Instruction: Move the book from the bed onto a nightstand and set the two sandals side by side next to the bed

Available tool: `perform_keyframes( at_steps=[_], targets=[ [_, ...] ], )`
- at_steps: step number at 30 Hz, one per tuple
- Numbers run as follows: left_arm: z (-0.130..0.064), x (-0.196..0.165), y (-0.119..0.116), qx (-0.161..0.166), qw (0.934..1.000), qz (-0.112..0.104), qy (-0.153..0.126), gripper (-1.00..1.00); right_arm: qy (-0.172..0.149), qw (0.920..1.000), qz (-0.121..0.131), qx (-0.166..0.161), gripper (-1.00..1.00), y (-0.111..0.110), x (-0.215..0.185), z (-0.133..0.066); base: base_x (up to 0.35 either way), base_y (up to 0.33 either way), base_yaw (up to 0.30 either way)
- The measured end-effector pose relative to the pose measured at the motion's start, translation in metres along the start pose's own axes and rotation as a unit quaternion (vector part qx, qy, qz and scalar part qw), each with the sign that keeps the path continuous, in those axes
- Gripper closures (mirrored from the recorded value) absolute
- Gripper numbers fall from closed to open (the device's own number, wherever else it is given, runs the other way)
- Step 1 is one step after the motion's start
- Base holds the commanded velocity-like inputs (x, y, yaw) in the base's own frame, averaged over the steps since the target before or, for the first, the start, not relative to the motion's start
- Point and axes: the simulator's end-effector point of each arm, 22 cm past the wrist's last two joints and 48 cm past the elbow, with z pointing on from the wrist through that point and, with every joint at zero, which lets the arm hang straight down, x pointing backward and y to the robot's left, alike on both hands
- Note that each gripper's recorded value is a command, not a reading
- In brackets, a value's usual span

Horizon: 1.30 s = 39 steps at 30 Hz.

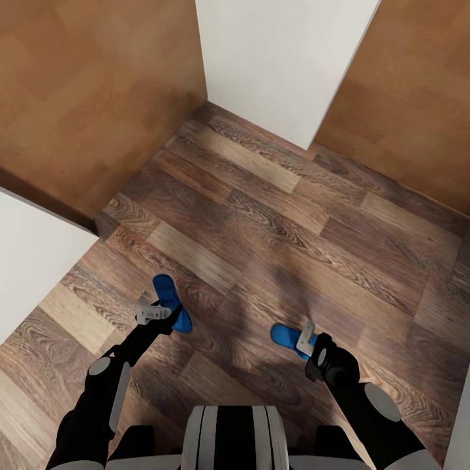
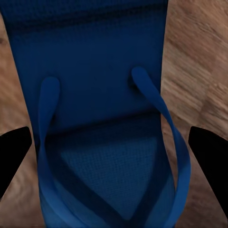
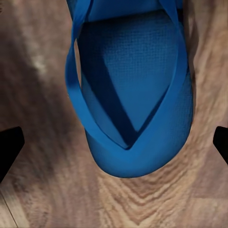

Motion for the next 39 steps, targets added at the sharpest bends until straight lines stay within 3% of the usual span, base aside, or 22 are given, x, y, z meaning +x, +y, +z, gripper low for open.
perform_keyframes(
  at_steps=[5, 39],
  targets=[
    [0.0025, 0.0122, 0.0025, -0.001, 0.9999, -0.003, 0.010, 1.00, 0.005, 0.9999, -0.001, -0.009, -1.00, 0.0074, 0.0032, 0.0082, 0.000, 0.000, 0.000],
    [0.0026, 0.0121, 0.0025, -0.002, 1.0000, -0.003, 0.009, 1.00, 0.004, 0.9999, -0.001, -0.010, -1.00, 0.0081, 0.0022, 0.0080, 0.045, -0.043, 0.000]
  ],
)
